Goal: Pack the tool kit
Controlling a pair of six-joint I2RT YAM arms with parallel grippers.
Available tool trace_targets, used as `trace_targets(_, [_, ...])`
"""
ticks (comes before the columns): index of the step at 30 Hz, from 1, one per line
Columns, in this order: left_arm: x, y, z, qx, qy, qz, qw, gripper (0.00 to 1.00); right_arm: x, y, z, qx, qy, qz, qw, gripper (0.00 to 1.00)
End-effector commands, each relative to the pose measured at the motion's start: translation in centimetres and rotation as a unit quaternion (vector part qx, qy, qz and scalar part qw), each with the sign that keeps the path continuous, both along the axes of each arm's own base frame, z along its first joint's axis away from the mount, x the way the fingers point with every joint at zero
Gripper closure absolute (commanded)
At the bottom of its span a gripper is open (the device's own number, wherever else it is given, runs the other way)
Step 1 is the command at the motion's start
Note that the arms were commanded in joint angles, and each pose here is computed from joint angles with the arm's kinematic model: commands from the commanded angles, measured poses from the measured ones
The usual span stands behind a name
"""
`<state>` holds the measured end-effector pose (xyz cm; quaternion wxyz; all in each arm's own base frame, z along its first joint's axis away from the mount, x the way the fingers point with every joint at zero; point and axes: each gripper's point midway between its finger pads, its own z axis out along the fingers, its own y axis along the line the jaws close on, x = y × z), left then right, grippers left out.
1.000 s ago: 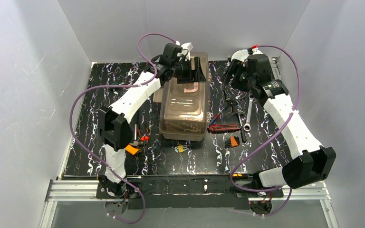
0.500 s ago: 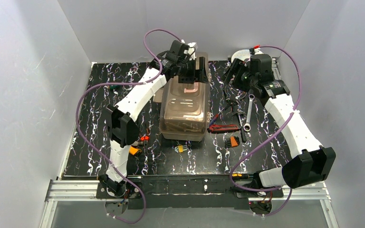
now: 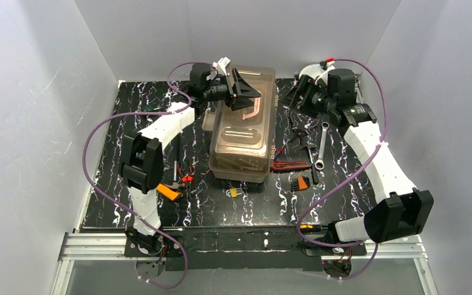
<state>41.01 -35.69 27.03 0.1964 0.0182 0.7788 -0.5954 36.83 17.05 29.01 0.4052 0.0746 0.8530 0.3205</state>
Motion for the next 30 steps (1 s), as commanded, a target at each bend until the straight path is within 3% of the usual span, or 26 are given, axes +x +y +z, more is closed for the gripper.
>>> trace_targets(1, [-2.6,-0.3,3.5,-0.082,0.003,-0.052,0.995,0.35,-0.7,3.9,2.9,0.078,-0.026,0.110,0.990,0.26])
trace_targets(10, [-2.5,0.6,4.6,-0.096,-0.007,-0.045,0.994,0.36,1.2,8.3,2.4,0.148,0.037,0.154,0.976,0.33])
trace_targets(13, [-2.6,1.2,5.1,-0.101,-0.014,-0.043,0.994,0.37,2.4,10.2,2.2,0.166,0.057,0.168,0.970,0.46])
trace_targets(18, [-2.8,1.9,5.7,-0.102,-0.021,-0.040,0.994,0.38,4.3,11.1,-0.6,0.141,0.097,0.145,0.974,0.55])
trace_targets(20, [-2.8,2.5,5.9,-0.098,-0.022,-0.031,0.994,0.38,4.8,11.4,-1.1,0.141,0.101,0.145,0.974,0.68])
trace_targets(21, [-2.8,3.5,5.8,-0.079,-0.031,-0.016,0.996,0.37,5.1,11.5,-1.0,0.139,0.104,0.145,0.974,0.70])
trace_targets(27, [-3.0,5.1,6.1,-0.050,-0.051,0.009,0.997,0.33,5.4,12.3,-1.8,0.128,0.116,0.154,0.973,0.68])
trace_targets(30, [-2.9,6.2,6.2,-0.030,-0.057,0.028,0.998,0.31,5.3,12.5,-1.6,0.130,0.116,0.156,0.972,0.88])
